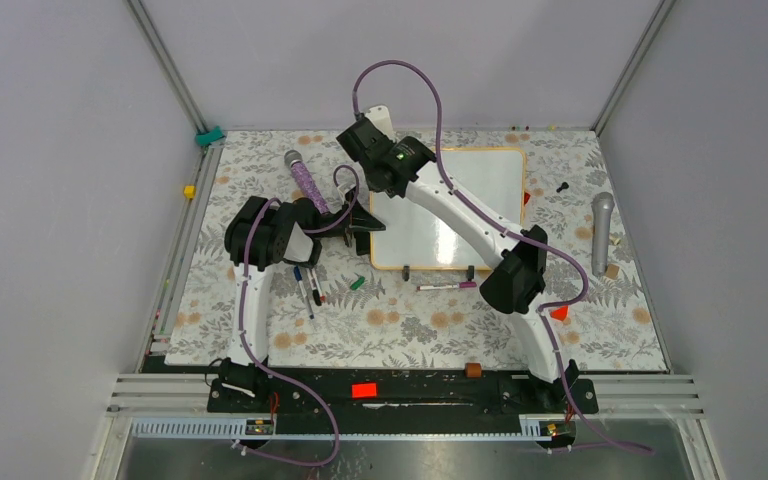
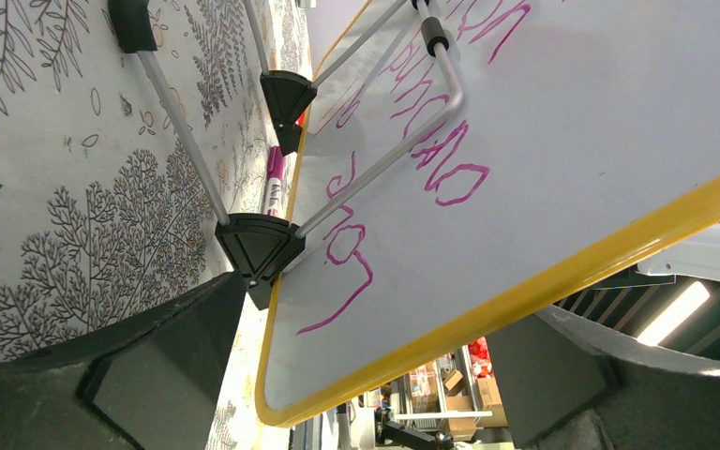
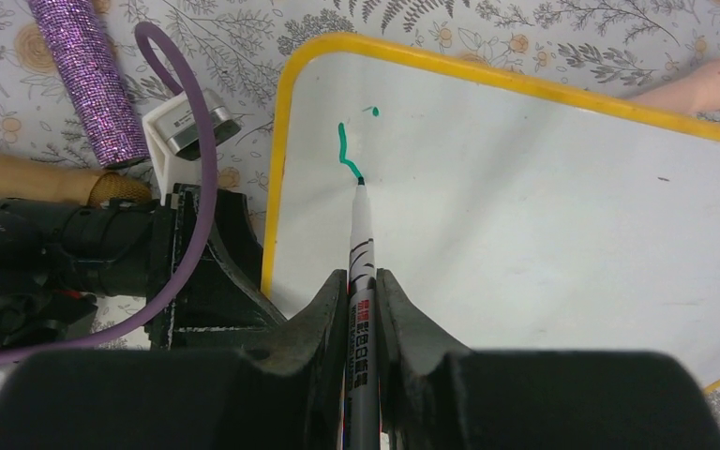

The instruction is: Write a sentence on the whiteboard

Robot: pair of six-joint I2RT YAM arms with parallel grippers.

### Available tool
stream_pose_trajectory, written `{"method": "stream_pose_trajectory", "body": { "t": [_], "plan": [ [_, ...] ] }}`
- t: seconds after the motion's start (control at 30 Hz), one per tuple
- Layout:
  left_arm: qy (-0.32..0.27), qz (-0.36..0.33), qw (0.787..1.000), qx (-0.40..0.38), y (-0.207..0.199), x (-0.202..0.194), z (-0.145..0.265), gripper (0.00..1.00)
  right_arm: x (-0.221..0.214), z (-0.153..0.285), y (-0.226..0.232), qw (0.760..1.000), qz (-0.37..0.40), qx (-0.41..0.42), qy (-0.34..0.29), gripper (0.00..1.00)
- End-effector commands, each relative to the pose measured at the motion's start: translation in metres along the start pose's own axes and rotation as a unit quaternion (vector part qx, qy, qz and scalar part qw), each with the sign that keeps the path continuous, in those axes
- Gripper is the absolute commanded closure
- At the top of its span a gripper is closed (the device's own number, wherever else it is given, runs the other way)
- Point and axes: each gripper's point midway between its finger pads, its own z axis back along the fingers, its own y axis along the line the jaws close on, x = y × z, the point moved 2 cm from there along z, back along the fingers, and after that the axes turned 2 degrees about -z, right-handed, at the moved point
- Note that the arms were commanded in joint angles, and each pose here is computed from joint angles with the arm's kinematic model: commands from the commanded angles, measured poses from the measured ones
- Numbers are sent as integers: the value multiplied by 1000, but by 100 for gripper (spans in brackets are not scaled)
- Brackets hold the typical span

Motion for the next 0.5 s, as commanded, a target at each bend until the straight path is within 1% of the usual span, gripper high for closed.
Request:
{"method": "stream_pose_trajectory", "body": {
  "t": [0.0,0.23,0.4,0.47],
  "plan": [
    [-9,18,1000,24,42,-12,3,1,7,16,-23,999,-3,-30,-10,100],
    [-8,17,1000,24,42,-12,3,1,2,18,-25,1000,3,-27,1,100],
    [-9,17,1000,24,42,-12,3,1,3,24,-17,1000,-3,7,5,100],
    [-8,16,1000,24,42,-12,3,1,8,31,-11,999,-8,35,-1,100]
  ]
}}
